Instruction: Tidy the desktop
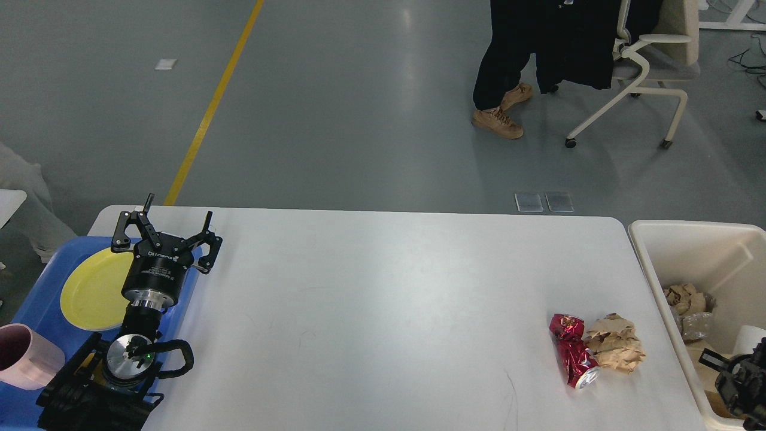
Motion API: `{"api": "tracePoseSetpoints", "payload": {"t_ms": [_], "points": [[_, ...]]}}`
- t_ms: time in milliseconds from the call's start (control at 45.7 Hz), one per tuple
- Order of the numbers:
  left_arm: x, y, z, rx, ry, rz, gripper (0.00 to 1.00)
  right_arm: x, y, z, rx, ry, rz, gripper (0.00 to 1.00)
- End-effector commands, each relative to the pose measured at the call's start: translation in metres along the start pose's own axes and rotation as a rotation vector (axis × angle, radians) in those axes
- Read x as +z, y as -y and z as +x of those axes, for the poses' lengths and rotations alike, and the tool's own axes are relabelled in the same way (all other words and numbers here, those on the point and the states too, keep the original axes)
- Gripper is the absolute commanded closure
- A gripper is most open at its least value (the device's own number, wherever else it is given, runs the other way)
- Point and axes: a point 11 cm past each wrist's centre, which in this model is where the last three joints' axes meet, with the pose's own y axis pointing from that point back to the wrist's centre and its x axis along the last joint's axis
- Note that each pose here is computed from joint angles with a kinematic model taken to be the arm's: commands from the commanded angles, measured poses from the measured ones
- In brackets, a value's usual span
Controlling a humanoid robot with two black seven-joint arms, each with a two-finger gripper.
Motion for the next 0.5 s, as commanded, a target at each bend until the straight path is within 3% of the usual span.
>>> {"api": "tracePoseSetpoints", "payload": {"t_ms": [0,241,263,350,481], "points": [[0.000,0.000,0.000,0.000,0.000,0.000,0.04,-0.004,0.001,-0.011,-0.008,-0.004,0.005,1.00],[0.000,0.000,0.000,0.000,0.000,0.000,0.04,-0.003,0.002,-0.020,-0.017,-0.018,0.000,0.99],[0.000,0.000,0.000,0.000,0.000,0.000,0.04,-0.003,0.002,-0.020,-0.015,-0.019,0.002,0.85],[0.000,0.000,0.000,0.000,0.000,0.000,0.04,0.000,0.002,-0.012,0.039,-0.007,-0.001,0.01],[0.000,0.000,0.000,0.000,0.000,0.000,0.04,-0.004,0.002,-0.013,0.075,-0.004,0.006,0.00]]}}
